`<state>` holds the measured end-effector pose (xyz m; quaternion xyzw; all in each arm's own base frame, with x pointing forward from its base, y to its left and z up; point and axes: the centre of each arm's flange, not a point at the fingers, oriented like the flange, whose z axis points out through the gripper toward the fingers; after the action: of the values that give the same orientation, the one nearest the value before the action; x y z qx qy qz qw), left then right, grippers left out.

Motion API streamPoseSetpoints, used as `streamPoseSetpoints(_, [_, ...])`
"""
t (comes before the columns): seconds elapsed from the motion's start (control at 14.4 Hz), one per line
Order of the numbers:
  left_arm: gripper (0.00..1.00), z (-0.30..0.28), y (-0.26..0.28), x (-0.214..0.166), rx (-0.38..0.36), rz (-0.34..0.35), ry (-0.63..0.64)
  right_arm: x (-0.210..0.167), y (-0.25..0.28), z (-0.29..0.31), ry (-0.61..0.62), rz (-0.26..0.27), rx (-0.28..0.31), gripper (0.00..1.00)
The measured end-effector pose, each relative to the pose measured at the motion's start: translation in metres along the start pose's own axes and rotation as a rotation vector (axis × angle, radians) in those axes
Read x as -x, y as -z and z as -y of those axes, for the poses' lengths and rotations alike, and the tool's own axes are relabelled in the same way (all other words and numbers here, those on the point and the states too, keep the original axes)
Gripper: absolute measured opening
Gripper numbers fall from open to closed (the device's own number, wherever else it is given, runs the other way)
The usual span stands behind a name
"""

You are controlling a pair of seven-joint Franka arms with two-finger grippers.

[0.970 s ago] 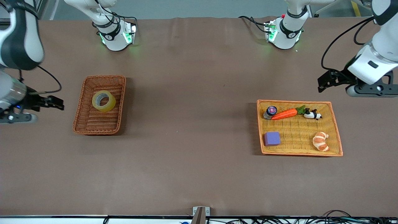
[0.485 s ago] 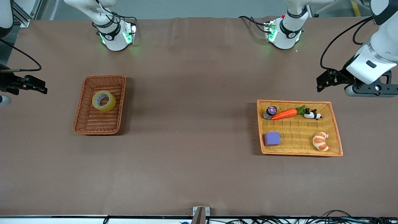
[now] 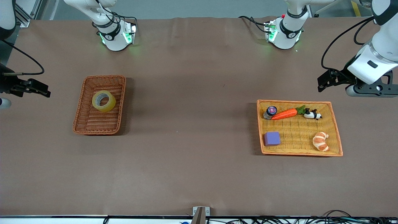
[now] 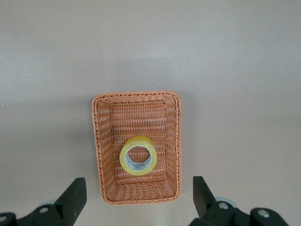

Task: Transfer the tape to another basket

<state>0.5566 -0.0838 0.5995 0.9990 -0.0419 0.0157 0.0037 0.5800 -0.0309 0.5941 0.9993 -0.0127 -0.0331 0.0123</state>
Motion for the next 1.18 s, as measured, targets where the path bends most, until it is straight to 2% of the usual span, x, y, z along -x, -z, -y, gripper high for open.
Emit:
streamPoseSetpoints(0.49, [1.0, 0.009, 0.0, 0.0, -0.001, 0.003, 0.012, 0.015, 0.021, -0.003, -0.007, -0.022, 0.0, 1.0])
streamPoseSetpoints(0.69, [1.0, 0.009, -0.001, 0.006, -0.004, 0.046, 0.022, 0.019, 0.025, -0.005, -0.01, -0.026, -0.001, 1.0])
streamPoseSetpoints(1.18, [1.0, 0.009, 0.003, 0.007, -0.004, 0.042, 0.026, 0.019, 0.022, -0.006, -0.015, -0.021, -0.001, 1.0])
